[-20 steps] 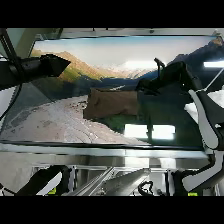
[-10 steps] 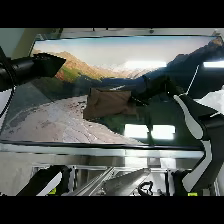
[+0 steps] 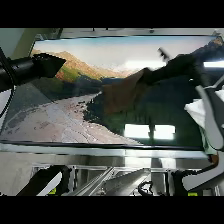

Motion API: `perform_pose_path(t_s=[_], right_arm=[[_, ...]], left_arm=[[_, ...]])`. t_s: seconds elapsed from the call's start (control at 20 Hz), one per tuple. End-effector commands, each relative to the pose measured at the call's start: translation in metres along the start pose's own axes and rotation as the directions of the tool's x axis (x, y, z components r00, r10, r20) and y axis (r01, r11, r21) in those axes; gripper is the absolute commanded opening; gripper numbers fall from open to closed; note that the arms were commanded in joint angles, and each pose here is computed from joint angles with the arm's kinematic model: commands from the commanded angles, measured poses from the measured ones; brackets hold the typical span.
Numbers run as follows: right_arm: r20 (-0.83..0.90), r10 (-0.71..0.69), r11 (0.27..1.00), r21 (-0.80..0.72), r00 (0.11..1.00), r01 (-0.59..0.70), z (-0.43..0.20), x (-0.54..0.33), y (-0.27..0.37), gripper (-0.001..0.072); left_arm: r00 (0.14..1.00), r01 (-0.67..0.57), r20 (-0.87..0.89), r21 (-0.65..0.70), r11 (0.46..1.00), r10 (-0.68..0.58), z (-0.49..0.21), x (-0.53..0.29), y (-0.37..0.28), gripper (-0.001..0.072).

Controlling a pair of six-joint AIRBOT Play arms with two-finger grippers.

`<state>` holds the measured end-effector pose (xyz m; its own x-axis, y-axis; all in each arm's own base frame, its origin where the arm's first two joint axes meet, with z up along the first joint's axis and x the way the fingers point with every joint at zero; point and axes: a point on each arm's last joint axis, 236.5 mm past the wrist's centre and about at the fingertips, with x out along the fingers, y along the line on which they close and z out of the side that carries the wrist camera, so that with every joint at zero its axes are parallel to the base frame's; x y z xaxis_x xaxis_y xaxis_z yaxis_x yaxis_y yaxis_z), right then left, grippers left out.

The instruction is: Fold the shirts.

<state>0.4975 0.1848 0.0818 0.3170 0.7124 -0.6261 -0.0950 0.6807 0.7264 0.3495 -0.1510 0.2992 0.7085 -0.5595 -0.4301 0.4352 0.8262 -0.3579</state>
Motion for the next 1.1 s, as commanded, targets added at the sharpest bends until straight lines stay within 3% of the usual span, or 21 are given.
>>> perform_pose_path(t_s=[0.0, 0.15, 0.3, 0.45, 0.6, 0.8, 0.95, 1.05], right_arm=[[0.305, -0.05, 0.999, 0.006, 0.951, 0.051, 0.06, -0.141, 0.009, 0.0025], [0.449, -0.151, 0.987, 0.119, 0.881, 0.109, 0.065, -0.242, -0.028, 0.0025], [0.448, -0.367, 0.918, 0.313, 0.815, 0.241, 0.033, -0.314, -0.084, 0.0025], [0.353, -0.61, 0.759, 0.518, 0.709, 0.394, -0.023, -0.379, -0.135, 0.0025], [0.101, -0.772, 0.538, 0.631, 0.628, 0.56, -0.098, -0.411, -0.173, 0.0025], [-0.199, -0.807, 0.25, 0.738, 0.556, 0.627, -0.183, -0.413, -0.19, 0.0026], [-0.28, -0.779, 0.138, 0.796, 0.561, 0.589, -0.219, -0.394, -0.194, 0.0027], [-0.381, -0.758, 0.056, 0.771, 0.53, 0.634, -0.245, -0.388, -0.209, 0.0028]], left_arm=[[1.0, 0.001, -0.009, -0.001, 1.0, -0.001, -0.002, 0.0, 0.0, 0.0013], [1.0, 0.001, -0.006, 0.0, 1.0, -0.001, -0.001, -0.001, 0.0, 0.0013], [1.0, 0.0, -0.004, 0.0, 1.0, 0.0, -0.001, -0.001, 0.0, 0.0013], [1.0, 0.0, -0.004, 0.0, 1.0, 0.0, -0.001, -0.001, 0.0, 0.0013], [1.0, 0.0, -0.005, 0.0, 1.0, 0.0, -0.001, -0.001, 0.0, 0.0013], [1.0, 0.0, -0.005, 0.001, 1.0, 0.0, -0.001, -0.001, 0.0, 0.0013], [1.0, 0.0, -0.005, 0.016, 1.0, 0.0, -0.001, 0.0, 0.0, 0.0013], [1.0, 0.0, -0.005, 0.027, 1.0, 0.0, -0.001, 0.0, 0.0, 0.0013]])
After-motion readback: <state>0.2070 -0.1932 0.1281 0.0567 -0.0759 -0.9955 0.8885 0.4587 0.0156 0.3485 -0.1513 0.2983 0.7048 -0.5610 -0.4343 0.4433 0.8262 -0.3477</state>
